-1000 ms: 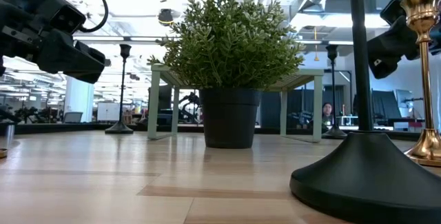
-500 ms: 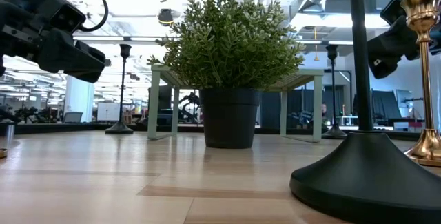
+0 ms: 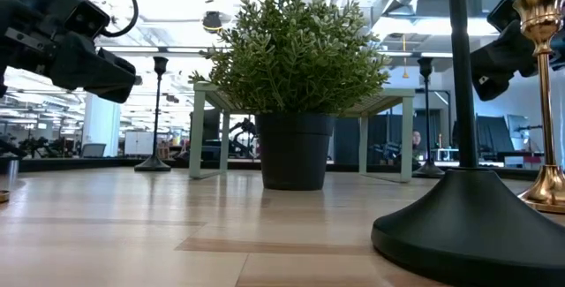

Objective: Pick & Place candle stick holders
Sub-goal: Put the top left black candle holder on the shelf

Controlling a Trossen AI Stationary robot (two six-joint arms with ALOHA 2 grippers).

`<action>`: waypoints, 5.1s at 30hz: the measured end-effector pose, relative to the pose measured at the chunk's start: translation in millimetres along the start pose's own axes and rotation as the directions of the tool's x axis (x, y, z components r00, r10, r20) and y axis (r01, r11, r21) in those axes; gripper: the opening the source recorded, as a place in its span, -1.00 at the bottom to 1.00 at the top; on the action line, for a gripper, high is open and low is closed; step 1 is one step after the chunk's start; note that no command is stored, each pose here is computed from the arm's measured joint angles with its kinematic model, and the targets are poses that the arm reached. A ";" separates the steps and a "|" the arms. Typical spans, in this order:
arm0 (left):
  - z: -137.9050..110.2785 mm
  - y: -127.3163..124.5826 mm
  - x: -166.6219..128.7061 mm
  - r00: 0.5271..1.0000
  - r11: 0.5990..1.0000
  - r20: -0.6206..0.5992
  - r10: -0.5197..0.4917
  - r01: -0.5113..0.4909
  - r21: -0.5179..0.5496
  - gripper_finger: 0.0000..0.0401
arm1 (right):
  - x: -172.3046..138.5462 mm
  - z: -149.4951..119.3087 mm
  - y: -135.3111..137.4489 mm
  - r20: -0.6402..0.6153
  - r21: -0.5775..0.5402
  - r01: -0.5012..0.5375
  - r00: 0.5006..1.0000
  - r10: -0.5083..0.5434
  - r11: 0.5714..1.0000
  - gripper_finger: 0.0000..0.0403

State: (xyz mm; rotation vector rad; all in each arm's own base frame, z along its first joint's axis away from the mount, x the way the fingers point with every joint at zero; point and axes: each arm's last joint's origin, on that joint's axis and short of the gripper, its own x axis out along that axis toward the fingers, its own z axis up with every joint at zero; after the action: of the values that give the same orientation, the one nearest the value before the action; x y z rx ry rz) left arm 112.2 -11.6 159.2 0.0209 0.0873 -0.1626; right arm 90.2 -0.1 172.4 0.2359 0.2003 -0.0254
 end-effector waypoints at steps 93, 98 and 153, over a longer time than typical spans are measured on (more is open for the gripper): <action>124.8 -9.8 -38.3 0.711 0.724 0.167 0.683 -0.690 -0.026 -0.98 | 3.3 57.0 1.0 0.157 -0.083 0.420 0.901 -0.405 0.904 -1.00; 122.4 -11.4 -46.5 0.533 0.536 0.062 0.844 -0.844 -0.033 -0.97 | 3.3 56.7 1.0 0.154 -0.084 0.420 0.901 -0.405 0.904 -1.00; 9.6 42.3 -14.5 0.251 0.249 -0.060 0.966 -0.967 -0.044 -0.89 | 3.2 57.7 1.1 0.163 -0.086 0.421 0.900 -0.404 0.903 -1.00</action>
State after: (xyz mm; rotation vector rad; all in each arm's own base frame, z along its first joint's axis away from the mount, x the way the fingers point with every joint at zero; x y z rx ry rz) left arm 105.7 32.2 170.6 0.0001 0.0868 1.1571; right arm 104.6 -12.6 227.0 0.0678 0.1064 -0.4523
